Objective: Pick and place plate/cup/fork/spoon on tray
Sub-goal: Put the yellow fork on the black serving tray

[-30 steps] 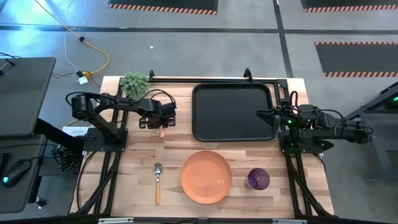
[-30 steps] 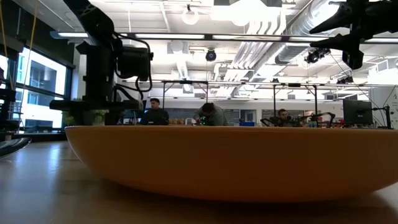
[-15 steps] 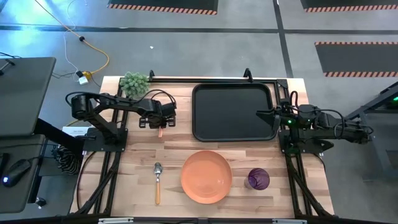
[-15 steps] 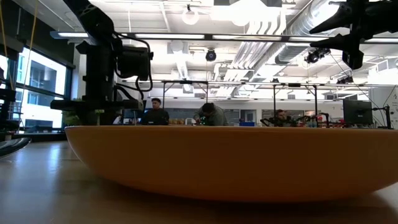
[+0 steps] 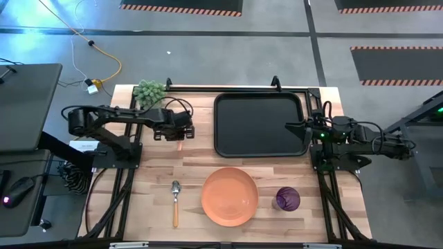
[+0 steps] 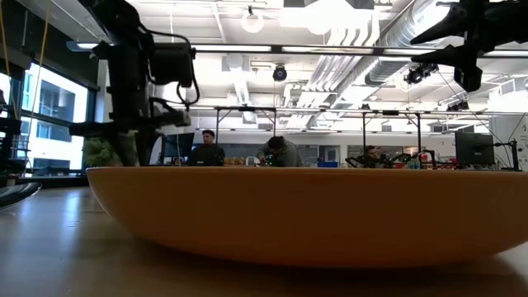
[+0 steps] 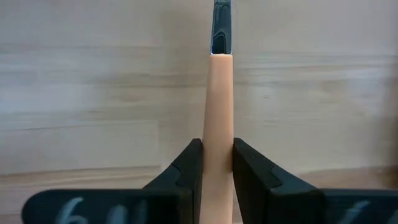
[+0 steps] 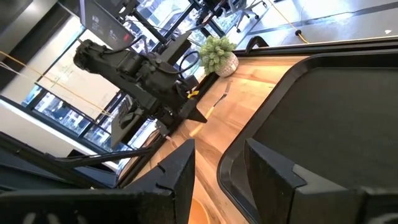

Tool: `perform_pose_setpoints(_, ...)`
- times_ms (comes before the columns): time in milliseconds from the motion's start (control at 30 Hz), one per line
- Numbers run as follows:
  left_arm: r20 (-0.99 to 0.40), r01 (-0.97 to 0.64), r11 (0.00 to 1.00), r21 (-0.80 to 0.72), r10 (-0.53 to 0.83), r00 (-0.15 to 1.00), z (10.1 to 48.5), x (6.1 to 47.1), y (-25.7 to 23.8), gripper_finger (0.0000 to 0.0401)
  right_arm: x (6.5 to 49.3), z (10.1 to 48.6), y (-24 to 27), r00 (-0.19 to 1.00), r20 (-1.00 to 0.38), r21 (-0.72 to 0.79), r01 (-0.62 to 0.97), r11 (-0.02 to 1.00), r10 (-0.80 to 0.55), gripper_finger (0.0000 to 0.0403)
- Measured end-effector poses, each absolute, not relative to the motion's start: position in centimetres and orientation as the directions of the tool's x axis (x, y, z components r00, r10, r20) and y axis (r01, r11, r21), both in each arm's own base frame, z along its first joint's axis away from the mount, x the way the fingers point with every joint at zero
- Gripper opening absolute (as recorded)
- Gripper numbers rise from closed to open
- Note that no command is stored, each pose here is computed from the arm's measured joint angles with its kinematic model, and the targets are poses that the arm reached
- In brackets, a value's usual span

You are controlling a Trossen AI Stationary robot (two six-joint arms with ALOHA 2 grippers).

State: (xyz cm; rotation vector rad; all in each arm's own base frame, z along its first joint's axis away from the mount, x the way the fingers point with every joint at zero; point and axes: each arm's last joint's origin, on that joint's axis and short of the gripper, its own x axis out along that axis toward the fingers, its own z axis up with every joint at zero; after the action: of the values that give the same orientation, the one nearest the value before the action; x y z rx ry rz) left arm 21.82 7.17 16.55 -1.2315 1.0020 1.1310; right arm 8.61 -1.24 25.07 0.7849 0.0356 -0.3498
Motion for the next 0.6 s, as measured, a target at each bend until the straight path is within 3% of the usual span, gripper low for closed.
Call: perform_pose_setpoints(600, -0.887, -0.905, 0.098, -0.415, 0.177, 0.426, 22.2, 19.4, 6.4, 0.0053, 11.5, 25.9, -1.4, 0.950, -0.100, 0.723, 0.274, 0.634, -0.296, 0.0129)
